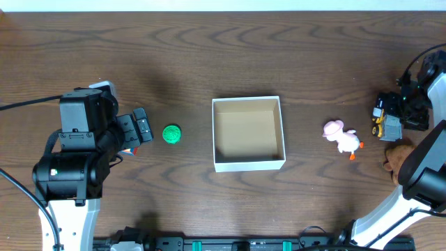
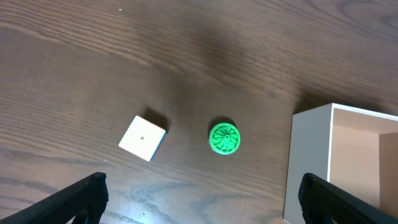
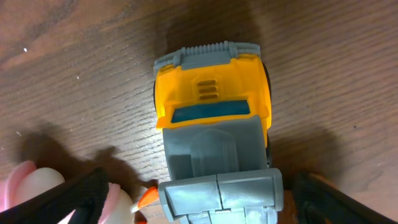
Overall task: Pack container
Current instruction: 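Move the right gripper over the yellow-grey toy truck and grasp it, then lift the truck with the right gripper and lower it into the box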
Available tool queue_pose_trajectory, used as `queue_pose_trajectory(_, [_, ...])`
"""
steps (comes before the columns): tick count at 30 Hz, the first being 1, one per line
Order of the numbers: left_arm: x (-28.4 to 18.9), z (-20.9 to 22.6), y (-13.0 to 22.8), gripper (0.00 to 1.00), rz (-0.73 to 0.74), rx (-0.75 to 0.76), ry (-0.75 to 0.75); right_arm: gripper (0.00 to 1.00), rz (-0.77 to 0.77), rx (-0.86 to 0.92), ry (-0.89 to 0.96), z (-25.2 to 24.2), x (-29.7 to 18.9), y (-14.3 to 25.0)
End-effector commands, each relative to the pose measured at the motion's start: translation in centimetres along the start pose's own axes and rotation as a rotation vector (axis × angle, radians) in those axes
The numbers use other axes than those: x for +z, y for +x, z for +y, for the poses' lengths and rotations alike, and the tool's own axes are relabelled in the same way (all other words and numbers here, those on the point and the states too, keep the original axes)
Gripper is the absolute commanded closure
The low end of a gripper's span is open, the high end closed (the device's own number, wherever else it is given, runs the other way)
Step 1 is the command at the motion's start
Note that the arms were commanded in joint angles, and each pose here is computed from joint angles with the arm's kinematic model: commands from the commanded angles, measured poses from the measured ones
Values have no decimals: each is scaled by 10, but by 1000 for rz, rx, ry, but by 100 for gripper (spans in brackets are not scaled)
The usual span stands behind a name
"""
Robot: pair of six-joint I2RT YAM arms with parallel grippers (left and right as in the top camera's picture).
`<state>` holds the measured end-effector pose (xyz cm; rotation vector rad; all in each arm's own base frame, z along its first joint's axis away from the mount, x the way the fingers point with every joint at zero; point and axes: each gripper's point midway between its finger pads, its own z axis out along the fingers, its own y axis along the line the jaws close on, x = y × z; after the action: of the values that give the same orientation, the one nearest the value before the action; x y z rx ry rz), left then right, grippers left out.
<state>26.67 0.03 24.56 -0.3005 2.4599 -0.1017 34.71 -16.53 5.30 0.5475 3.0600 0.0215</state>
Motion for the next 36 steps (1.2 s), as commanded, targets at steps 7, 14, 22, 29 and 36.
queue_pose_trajectory(7, [-5,-1,-7,2,-21,14,4,26,8,-3,6,-4,3,1])
queue_pose_trajectory(14, [-5,-1,-7,2,-20,14,5,26,7,-3,7,-4,5,1])
queue_pose_trajectory(22, [-5,-1,-7,2,-20,14,5,24,1,-3,7,-4,13,2])
queue_pose_trajectory(29, [-5,-1,-7,2,-20,14,5,33,-10,-3,8,-4,15,0])
queue_pose_trajectory(36, [-5,-1,-7,2,-20,14,5,48,-15,5,9,-4,15,-2])
